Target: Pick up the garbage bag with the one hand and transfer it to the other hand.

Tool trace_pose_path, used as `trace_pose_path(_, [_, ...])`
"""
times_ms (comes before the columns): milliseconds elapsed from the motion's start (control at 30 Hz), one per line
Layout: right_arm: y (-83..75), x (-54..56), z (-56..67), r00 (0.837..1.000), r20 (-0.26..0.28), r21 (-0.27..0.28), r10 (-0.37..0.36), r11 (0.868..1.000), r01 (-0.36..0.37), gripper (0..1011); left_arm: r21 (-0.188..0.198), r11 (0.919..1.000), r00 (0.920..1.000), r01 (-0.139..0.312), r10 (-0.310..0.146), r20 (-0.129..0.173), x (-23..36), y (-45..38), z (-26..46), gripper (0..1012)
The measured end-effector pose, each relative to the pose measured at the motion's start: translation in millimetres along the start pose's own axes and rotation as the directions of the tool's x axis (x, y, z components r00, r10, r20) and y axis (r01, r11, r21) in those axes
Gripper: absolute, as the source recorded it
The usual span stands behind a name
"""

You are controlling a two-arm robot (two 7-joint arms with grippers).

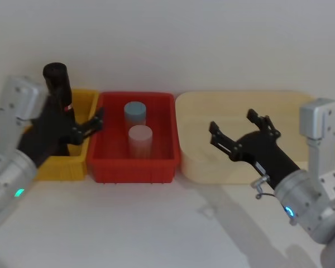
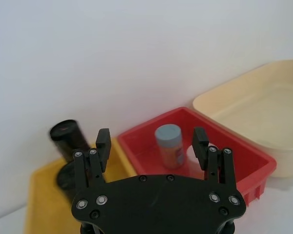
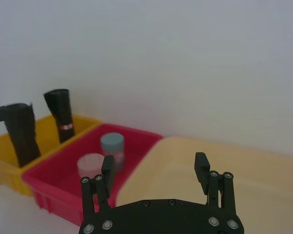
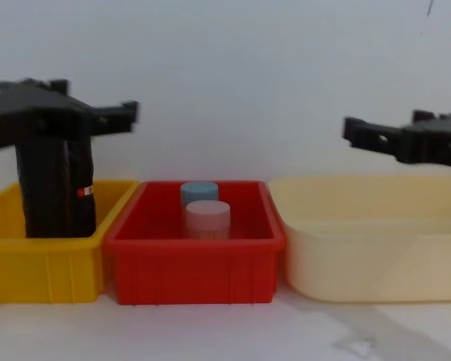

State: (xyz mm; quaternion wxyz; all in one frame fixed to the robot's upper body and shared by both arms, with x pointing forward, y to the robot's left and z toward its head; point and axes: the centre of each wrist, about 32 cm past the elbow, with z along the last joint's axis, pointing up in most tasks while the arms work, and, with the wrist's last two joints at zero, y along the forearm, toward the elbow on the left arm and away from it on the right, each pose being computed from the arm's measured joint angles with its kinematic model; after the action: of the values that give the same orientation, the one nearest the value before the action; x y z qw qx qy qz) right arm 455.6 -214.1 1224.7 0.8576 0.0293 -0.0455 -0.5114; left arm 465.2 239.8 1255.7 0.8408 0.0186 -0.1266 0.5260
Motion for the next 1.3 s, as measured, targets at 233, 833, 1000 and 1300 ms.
trace_pose_path(233, [22.0, -14.9, 12.9, 0.999, -0.009, -0.014, 0.05, 0.999, -0.05, 1000, 0.025, 0.9996, 0.9998, -0.017, 0.017, -0.007, 35.6, 31.8, 8.9, 1001])
trace_pose_path(833, [86.0, -40.4, 24.6, 0.988, 0.001, -0.073, 0.156, 0.985, -0.155, 1000, 0.105, 0.9939, 0.9958, -0.033, 0.042, -0.081, 80.4, 58.5, -12.9, 1001])
trace_pose_path(1000, [94.2, -42.2, 26.0, 0.984, 0.009, -0.088, 0.175, 0.981, -0.174, 1000, 0.113, 0.9934, 0.9924, -0.02, 0.034, -0.118, 83.9, 52.5, -22.8, 1001])
trace_pose_path(1300, [103.0, -42.8, 28.3, 0.979, 0.019, -0.112, 0.201, 0.974, -0.198, 1000, 0.121, 0.9926, 0.9853, -0.013, 0.034, -0.168, 86.0, 35.2, -36.8, 1001])
